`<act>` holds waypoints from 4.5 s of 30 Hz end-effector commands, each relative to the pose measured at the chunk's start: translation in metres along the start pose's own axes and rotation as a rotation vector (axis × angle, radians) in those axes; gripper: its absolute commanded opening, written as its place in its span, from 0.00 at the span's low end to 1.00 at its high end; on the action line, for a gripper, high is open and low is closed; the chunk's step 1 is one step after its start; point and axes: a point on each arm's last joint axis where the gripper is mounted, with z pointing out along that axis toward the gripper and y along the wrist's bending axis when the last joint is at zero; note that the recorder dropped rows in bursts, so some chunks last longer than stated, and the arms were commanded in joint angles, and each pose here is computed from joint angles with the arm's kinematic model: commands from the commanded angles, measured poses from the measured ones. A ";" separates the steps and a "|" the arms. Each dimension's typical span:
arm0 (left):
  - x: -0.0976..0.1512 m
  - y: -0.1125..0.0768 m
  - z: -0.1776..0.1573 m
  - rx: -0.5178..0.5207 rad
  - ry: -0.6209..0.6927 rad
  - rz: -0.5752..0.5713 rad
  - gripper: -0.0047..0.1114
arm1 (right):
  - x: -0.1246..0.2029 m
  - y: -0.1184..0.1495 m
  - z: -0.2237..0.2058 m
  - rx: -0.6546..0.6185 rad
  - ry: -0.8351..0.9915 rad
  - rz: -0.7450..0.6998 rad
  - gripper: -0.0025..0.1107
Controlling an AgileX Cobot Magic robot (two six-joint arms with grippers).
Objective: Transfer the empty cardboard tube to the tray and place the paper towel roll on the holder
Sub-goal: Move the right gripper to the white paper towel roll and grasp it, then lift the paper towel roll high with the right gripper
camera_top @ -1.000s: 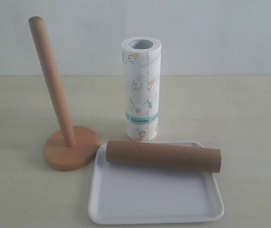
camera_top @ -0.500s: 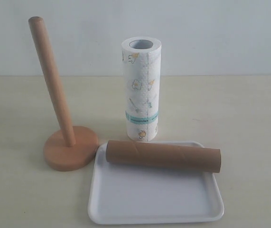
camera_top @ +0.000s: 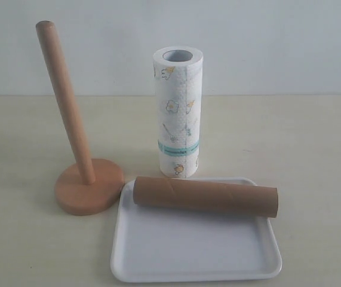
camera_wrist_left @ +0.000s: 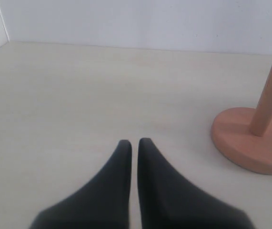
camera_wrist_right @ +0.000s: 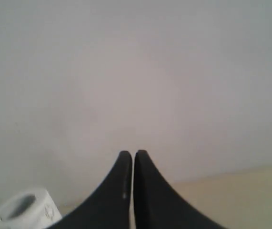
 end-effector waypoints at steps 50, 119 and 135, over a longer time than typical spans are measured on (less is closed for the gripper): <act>0.001 0.000 0.000 -0.004 0.002 0.008 0.08 | 0.215 0.049 0.134 -0.616 0.255 -0.316 0.92; 0.001 0.000 0.000 -0.004 0.002 0.008 0.08 | -0.026 0.146 0.107 -0.831 -0.251 -0.129 0.02; 0.001 0.000 0.000 -0.004 0.000 0.008 0.08 | -0.026 0.263 0.106 -0.941 -0.197 -0.204 0.02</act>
